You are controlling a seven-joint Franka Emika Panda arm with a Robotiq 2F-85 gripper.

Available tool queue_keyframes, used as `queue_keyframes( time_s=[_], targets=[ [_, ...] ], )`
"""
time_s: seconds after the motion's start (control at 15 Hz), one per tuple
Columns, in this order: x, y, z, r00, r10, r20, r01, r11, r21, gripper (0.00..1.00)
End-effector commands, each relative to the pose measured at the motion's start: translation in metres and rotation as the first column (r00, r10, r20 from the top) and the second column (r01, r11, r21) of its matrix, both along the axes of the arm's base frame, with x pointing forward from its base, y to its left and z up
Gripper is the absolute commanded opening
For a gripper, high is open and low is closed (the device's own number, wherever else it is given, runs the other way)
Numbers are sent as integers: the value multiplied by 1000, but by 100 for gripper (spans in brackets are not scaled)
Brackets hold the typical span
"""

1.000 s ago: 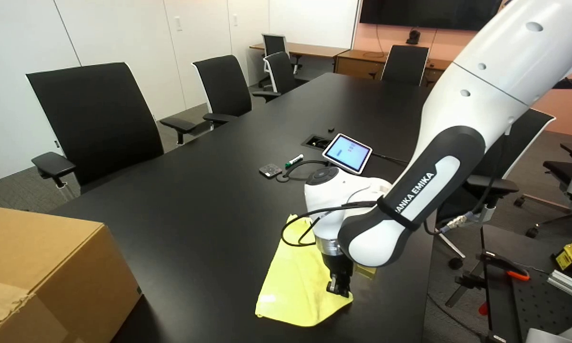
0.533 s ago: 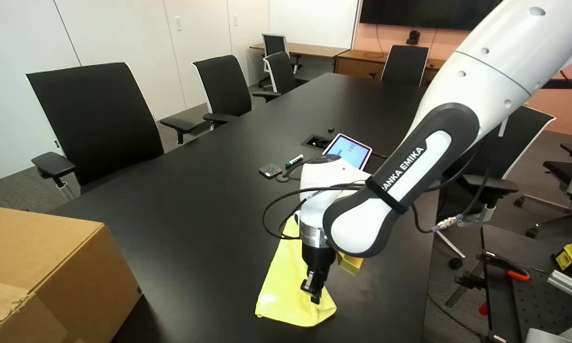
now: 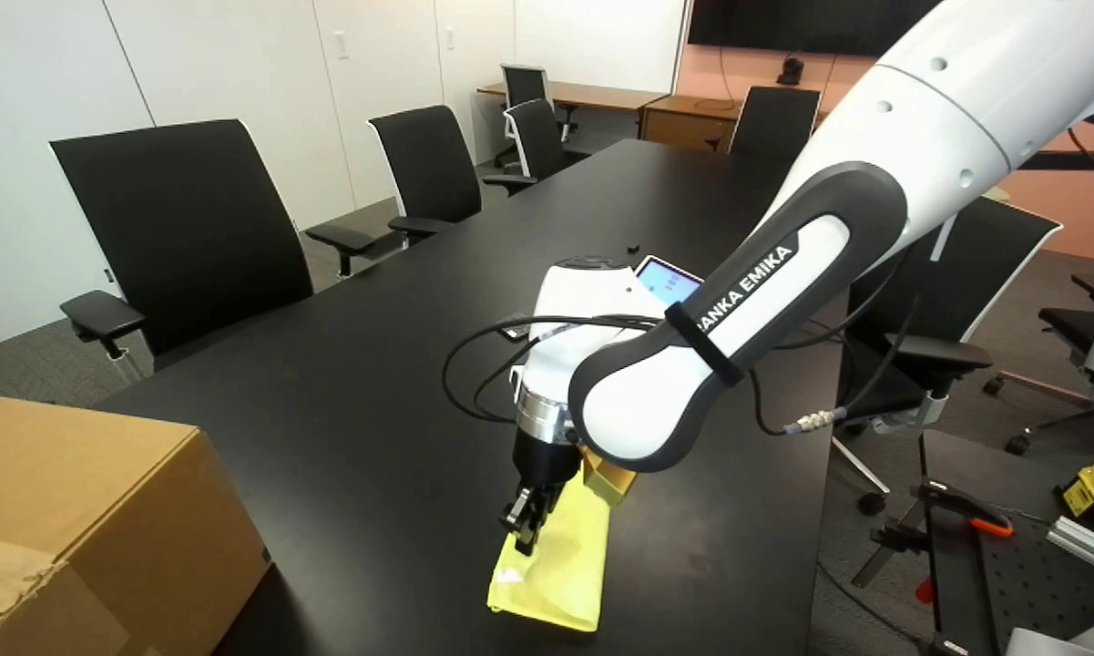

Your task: Fold the yellow towel

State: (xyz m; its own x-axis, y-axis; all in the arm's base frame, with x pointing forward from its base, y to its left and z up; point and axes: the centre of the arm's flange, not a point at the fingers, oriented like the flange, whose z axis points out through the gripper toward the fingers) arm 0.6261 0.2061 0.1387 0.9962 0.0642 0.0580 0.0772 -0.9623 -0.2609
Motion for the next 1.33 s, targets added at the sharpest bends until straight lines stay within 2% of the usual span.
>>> queue_keyframes(
  time_s=[0.0,0.13,0.27,0.4,0.53,0.6,0.67,0.87,1.13,1.2,1.27],
  targets=[
    [46,29,-11,999,-40,31,41,999,-25,3],
    [58,38,-29,999,-41,22,43,997,-60,3],
    [60,42,-40,999,-42,2,42,993,-113,8],
    [56,45,-46,1000,-25,-5,23,987,-158,8],
    [47,47,-41,1000,-4,-3,4,980,-200,33],
    [41,48,-35,1000,-3,6,4,974,-226,35],
    [35,46,-26,1000,-8,8,9,968,-251,40],
    [11,30,-3,1000,-14,14,18,946,-324,63],
    [-27,-15,39,996,-89,-31,68,907,-415,93],
    [-35,-26,48,992,-119,-51,84,891,-447,99],
    [-45,-38,56,987,-147,-66,99,877,-469,100]
  ],
)
